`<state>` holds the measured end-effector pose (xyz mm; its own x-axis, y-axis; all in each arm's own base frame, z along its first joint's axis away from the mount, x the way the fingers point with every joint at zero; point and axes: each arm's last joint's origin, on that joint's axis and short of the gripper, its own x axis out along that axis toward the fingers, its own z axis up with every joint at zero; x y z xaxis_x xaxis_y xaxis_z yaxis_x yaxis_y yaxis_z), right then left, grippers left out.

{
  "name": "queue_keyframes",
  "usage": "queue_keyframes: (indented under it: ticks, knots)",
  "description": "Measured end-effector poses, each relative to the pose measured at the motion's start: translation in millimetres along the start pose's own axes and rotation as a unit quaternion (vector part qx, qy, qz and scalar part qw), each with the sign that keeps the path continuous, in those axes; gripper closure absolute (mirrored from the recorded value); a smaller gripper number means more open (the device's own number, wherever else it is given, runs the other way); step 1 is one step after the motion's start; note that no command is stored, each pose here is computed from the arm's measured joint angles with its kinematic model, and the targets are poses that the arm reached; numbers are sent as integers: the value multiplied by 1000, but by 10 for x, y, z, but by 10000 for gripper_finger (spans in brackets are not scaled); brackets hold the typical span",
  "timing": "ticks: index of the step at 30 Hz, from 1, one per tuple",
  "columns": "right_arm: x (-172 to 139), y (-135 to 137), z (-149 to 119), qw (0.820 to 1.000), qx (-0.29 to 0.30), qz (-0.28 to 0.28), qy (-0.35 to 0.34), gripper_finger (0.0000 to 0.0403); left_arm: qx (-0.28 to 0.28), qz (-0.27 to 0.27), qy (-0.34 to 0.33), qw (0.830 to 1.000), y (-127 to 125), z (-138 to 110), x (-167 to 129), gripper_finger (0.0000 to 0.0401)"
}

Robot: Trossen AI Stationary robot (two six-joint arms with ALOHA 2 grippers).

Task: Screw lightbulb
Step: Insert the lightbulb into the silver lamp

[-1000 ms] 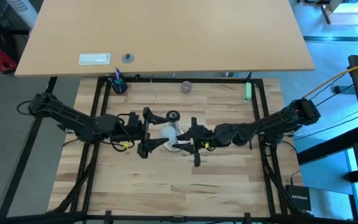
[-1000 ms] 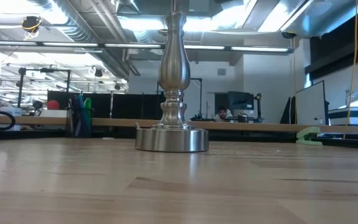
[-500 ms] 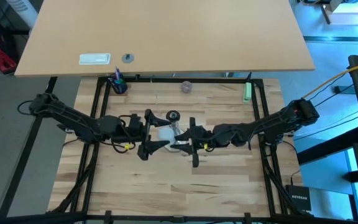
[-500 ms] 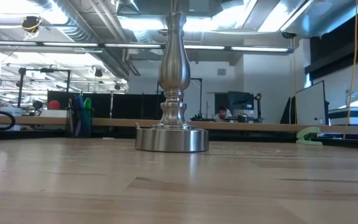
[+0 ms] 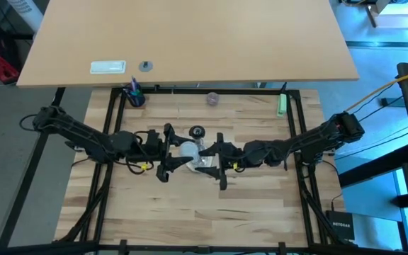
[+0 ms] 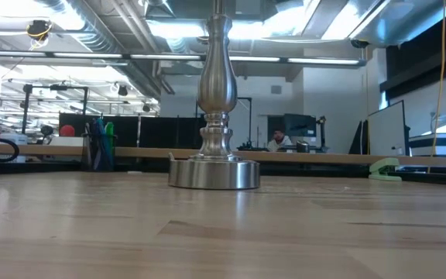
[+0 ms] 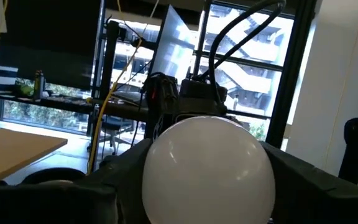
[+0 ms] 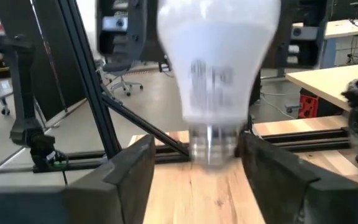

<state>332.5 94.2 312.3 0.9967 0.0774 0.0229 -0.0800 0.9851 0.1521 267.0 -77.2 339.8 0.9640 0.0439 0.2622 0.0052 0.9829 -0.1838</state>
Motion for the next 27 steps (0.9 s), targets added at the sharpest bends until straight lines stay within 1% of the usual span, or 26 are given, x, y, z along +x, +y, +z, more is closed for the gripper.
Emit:
queue_keyframes:
  ticks: [2,6,8,10,13,15,17,19,21,23,27]
  knots:
    - [-83,-5,82,1000,-9,-1,6,159,-4,-1,-11,1000,5,63,-28,164]
    - [-361,-32,306,999,-35,-5,32,145,-10,-1,-34,999,19,215,-105,164]
    - [-496,-51,391,998,-48,-9,45,143,-3,-2,-37,999,12,288,-121,164]
    - [-616,-67,474,998,-50,-9,48,142,13,1,-27,1000,-11,374,-92,164]
    - [-742,-81,571,998,-49,-9,42,142,49,27,2,998,-39,516,-25,164]
    - [-822,-102,603,996,-68,-12,52,142,67,61,28,996,-46,604,21,164]
    - [-893,-173,620,993,-89,-43,67,142,79,91,48,992,-48,707,44,164]
    - [-944,-233,593,987,-102,-84,90,141,79,110,56,989,-56,812,44,164]
    - [-943,-310,485,982,-108,-107,115,141,80,127,59,987,-56,900,41,164]
    - [-918,-400,347,982,-97,-96,130,141,83,131,64,986,-60,959,39,164]
    - [-861,-682,31,989,-34,-42,137,139,69,141,62,986,-59,1037,38,164]
